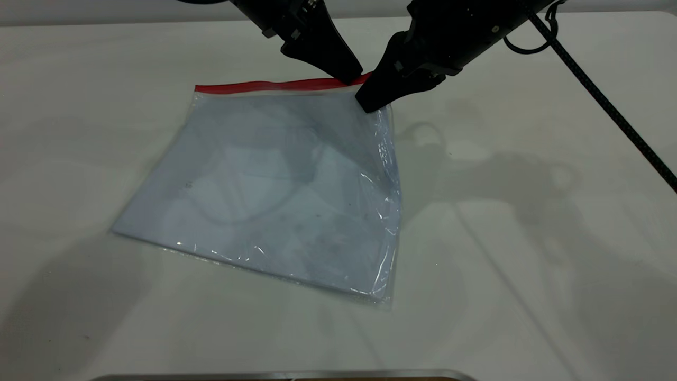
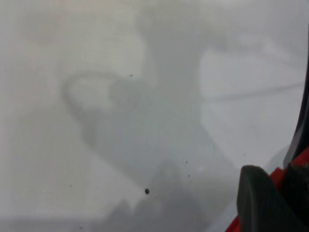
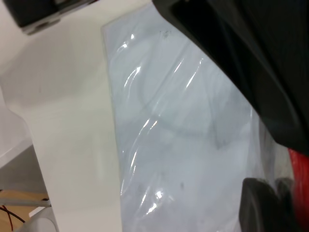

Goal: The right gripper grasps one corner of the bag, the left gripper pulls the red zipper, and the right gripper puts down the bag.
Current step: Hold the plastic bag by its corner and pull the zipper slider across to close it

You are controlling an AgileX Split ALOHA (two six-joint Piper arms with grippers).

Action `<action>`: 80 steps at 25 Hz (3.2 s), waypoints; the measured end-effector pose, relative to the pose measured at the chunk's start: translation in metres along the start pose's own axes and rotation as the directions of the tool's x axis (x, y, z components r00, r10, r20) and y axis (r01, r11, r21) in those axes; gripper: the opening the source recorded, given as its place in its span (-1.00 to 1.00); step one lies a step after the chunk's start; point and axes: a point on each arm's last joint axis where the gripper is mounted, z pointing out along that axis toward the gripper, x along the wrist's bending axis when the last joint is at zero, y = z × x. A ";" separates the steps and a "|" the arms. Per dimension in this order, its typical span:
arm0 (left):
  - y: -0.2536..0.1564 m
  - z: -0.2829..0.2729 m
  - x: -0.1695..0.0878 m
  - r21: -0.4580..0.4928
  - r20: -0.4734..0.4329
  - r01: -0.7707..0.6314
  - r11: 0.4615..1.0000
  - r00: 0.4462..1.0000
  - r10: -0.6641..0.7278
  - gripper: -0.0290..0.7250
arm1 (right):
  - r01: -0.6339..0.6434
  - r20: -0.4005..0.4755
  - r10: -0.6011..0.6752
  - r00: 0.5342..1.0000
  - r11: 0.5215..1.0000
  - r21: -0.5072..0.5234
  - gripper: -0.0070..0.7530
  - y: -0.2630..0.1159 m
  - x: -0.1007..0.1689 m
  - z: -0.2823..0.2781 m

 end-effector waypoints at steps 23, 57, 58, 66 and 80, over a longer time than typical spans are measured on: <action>0.012 -0.028 0.009 -0.101 -0.027 0.000 0.995 1.000 -0.003 -0.18 | 0.059 0.020 -0.058 0.998 0.998 -0.027 -0.89 0.014 0.002 -0.028; 0.021 -0.005 -0.007 -0.017 0.080 -0.026 1.000 0.996 0.028 -0.40 | 0.062 0.002 -0.062 0.998 0.998 -0.022 -0.89 0.013 0.003 -0.028; 0.021 -0.005 -0.007 -0.017 0.080 -0.028 0.999 0.996 0.030 -0.45 | 0.061 0.004 -0.061 0.998 0.998 -0.023 -0.89 0.013 0.003 -0.029; 0.020 -0.006 -0.005 -0.019 0.066 -0.031 0.999 0.997 0.033 -0.72 | 0.060 0.013 -0.059 0.998 0.998 -0.024 -0.89 0.013 0.001 -0.029; 0.004 -0.031 0.010 -0.050 0.035 0.014 0.999 0.999 -0.012 -0.71 | 0.060 0.052 -0.056 0.997 0.995 -0.081 -0.89 0.026 0.004 -0.040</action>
